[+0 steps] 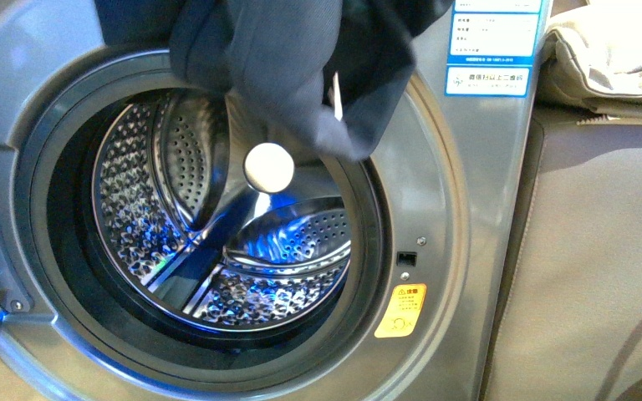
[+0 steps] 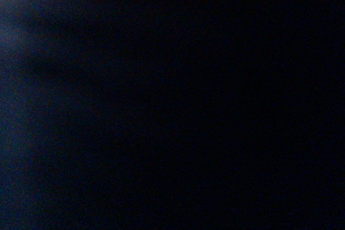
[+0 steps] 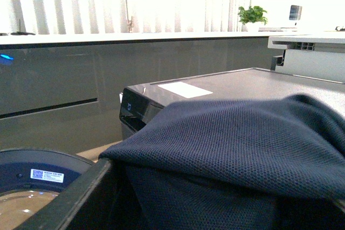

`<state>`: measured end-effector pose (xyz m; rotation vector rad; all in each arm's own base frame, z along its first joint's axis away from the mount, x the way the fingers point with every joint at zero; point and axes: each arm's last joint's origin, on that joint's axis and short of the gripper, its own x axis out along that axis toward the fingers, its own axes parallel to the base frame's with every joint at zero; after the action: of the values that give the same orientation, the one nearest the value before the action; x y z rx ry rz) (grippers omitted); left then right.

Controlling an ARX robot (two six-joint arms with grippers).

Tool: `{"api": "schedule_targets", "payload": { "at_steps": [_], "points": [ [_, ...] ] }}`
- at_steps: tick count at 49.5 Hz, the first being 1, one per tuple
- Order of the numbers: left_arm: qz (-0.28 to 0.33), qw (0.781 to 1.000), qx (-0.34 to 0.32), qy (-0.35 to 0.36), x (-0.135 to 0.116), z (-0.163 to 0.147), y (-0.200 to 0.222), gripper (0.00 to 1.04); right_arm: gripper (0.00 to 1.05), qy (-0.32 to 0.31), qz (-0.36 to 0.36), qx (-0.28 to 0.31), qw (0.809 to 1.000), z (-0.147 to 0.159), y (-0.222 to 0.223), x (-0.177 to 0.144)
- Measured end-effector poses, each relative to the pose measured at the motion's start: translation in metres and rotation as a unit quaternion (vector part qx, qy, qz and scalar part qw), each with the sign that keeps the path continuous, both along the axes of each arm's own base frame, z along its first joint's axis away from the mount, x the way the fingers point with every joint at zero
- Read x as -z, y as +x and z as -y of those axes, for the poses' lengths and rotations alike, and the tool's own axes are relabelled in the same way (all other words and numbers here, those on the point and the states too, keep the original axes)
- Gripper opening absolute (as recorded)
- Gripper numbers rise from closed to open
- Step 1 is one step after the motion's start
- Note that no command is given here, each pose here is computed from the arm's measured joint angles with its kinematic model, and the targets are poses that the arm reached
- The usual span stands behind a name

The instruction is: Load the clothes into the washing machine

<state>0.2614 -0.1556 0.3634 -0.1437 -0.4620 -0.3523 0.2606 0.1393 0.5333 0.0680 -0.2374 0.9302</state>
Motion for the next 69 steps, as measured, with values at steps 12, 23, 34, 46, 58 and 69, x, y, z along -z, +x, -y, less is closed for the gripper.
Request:
{"api": "schedule_targets", "payload": {
  "at_steps": [12, 23, 34, 46, 58, 69],
  "points": [
    [-0.047, 0.996, 0.021, 0.075, 0.041, -0.03, -0.004, 0.06, 0.97, 0.001, 0.002, 0.0, 1.0, 0.0, -0.001, -0.001],
    [-0.099, 0.99, 0.029, 0.1, 0.06, -0.064, 0.0, 0.06, 0.97, 0.001, 0.003, 0.0, 1.0, 0.001, -0.002, -0.001],
    [-0.141, 0.984, 0.031, 0.102, 0.072, -0.089, 0.002, 0.06, 0.97, 0.001, 0.003, 0.0, 1.0, 0.001, -0.002, -0.001],
    [-0.173, 0.981, 0.011, 0.091, 0.086, -0.102, 0.011, 0.06, 0.97, 0.001, 0.003, 0.0, 1.0, 0.001, -0.002, -0.001],
    [-0.207, 0.976, -0.037, 0.059, 0.111, -0.109, 0.041, 0.06, 0.97, 0.001, 0.003, 0.0, 1.0, 0.001, -0.002, -0.001],
    [-0.198, 0.974, -0.111, -0.014, 0.111, -0.121, 0.079, 0.06, 0.97, 0.001, 0.003, 0.0, 1.0, 0.001, -0.002, -0.001]
  ]
}}
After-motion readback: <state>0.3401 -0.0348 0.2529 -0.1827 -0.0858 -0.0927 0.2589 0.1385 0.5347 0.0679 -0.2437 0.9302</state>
